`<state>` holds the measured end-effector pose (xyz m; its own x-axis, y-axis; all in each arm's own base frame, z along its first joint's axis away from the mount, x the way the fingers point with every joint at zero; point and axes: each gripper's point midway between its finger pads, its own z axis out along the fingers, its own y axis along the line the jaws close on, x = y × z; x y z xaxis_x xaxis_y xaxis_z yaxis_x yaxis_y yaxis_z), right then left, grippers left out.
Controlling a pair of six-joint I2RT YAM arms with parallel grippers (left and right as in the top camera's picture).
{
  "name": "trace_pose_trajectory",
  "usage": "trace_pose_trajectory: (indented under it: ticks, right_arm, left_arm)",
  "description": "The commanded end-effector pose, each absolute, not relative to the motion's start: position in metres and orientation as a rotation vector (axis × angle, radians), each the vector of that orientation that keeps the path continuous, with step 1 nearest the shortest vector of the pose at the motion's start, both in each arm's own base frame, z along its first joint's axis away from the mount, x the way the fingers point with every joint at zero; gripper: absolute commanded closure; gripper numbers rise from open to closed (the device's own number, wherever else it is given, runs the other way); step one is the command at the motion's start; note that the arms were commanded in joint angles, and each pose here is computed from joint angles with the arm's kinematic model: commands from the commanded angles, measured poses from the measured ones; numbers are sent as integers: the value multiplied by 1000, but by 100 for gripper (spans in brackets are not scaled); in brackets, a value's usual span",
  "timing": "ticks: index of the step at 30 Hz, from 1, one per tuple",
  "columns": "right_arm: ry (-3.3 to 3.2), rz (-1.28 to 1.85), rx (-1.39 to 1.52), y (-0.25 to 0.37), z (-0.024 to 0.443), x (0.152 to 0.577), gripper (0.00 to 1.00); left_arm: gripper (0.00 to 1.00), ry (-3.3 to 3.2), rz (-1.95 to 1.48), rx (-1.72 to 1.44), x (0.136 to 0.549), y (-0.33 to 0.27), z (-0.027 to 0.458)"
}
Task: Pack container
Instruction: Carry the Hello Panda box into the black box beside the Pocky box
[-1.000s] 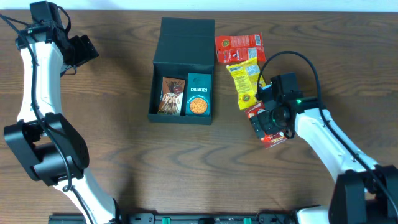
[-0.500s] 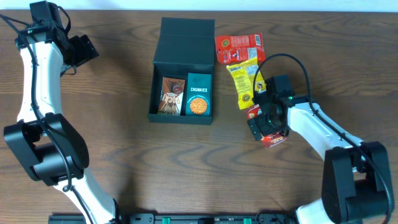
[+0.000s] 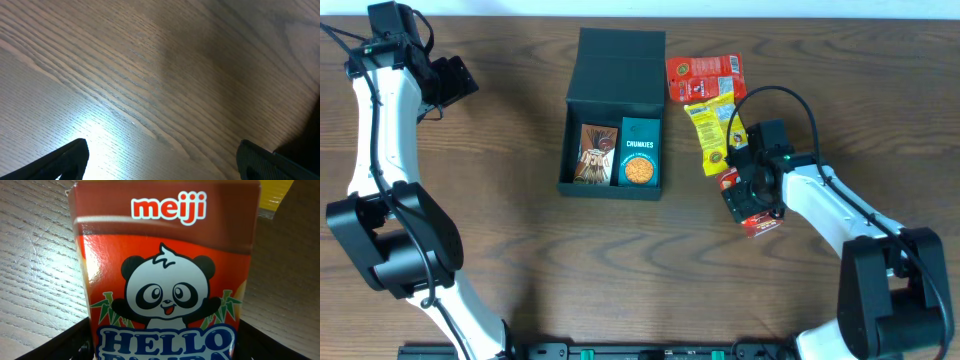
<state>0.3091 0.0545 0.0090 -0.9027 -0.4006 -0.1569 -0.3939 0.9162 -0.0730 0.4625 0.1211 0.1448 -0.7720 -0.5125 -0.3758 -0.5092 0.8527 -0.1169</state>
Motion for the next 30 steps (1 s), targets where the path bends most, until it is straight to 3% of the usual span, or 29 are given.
trace_pose_trajectory:
  ticks: [1, 17, 30]
  right_arm:
    - [2910, -37, -611, 60, 8, 310, 22]
    - [2778, 178, -401, 99, 89, 371, 27]
    - [2574, 341, -531, 208, 170, 382, 28]
  left_arm:
    - [5, 2600, -8, -749, 463, 124, 158]
    - [5, 2602, -8, -749, 463, 124, 158]
    - [5, 2628, -8, -757, 457, 123, 155]
